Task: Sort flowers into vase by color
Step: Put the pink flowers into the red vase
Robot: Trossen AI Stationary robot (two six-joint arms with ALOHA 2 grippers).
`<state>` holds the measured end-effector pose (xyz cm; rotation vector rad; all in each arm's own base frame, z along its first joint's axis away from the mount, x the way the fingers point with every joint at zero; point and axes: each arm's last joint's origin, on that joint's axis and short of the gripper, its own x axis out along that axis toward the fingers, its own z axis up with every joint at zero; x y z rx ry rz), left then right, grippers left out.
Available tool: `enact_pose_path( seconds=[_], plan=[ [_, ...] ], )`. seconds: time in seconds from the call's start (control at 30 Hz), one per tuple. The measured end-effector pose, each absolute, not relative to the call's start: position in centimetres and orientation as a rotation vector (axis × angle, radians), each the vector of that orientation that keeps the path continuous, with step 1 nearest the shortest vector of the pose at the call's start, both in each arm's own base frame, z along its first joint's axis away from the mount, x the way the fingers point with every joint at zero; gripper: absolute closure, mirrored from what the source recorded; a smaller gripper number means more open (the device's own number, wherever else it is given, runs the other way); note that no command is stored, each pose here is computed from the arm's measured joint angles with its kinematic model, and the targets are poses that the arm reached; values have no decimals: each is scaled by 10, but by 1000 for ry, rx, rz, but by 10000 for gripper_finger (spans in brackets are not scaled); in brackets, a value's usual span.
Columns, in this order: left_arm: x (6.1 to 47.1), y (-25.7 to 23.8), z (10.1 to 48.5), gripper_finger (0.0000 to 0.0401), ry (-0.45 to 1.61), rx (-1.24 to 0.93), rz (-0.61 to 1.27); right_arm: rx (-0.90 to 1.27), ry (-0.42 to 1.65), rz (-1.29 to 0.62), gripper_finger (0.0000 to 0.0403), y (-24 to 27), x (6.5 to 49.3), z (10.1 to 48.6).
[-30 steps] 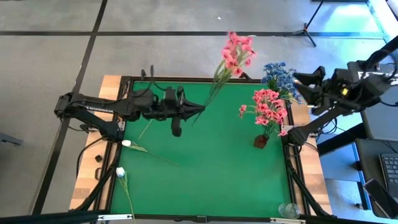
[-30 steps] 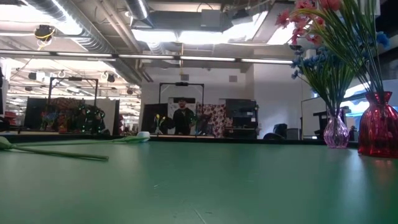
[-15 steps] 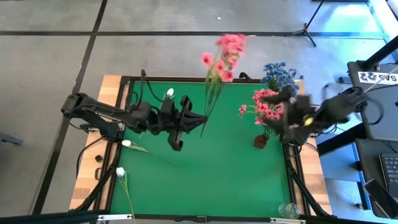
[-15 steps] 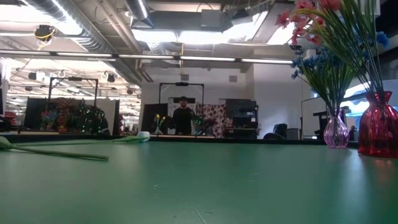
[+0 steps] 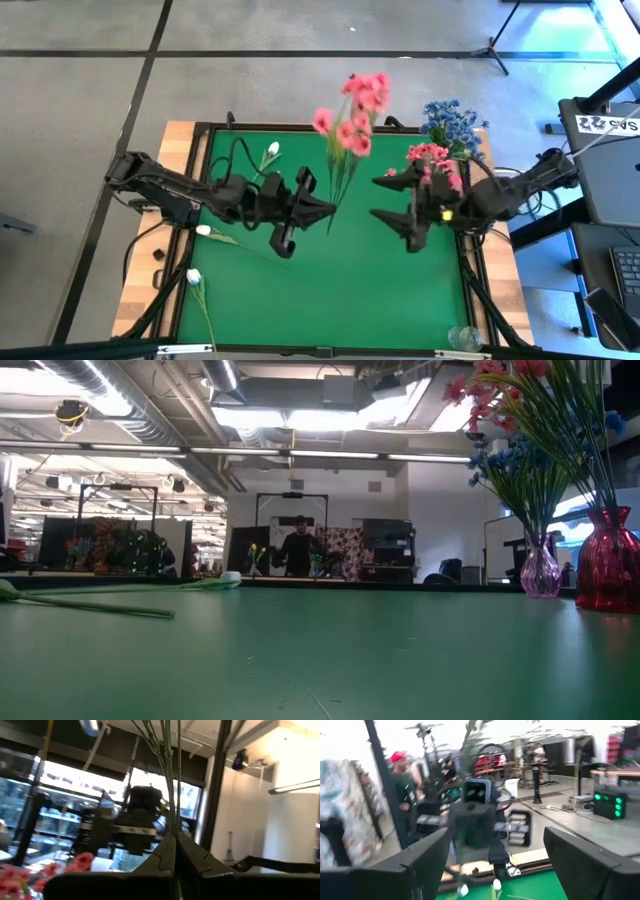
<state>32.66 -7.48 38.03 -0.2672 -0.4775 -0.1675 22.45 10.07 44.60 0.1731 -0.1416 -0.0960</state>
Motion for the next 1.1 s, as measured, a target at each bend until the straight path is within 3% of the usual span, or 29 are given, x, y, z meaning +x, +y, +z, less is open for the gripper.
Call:
enact_pose_path(
  seconds=[0.37,0.83,1.1],
  plan=[
    [331,-82,365,401,-311,-243,-150,325,-296,-25,84,90,272,440],
    [334,-77,359,401,-253,-210,-44,254,-242,54,115,89,268,439],
    [331,-80,364,401,-289,-225,-57,200,-140,15,71,78,241,444]
  ],
)
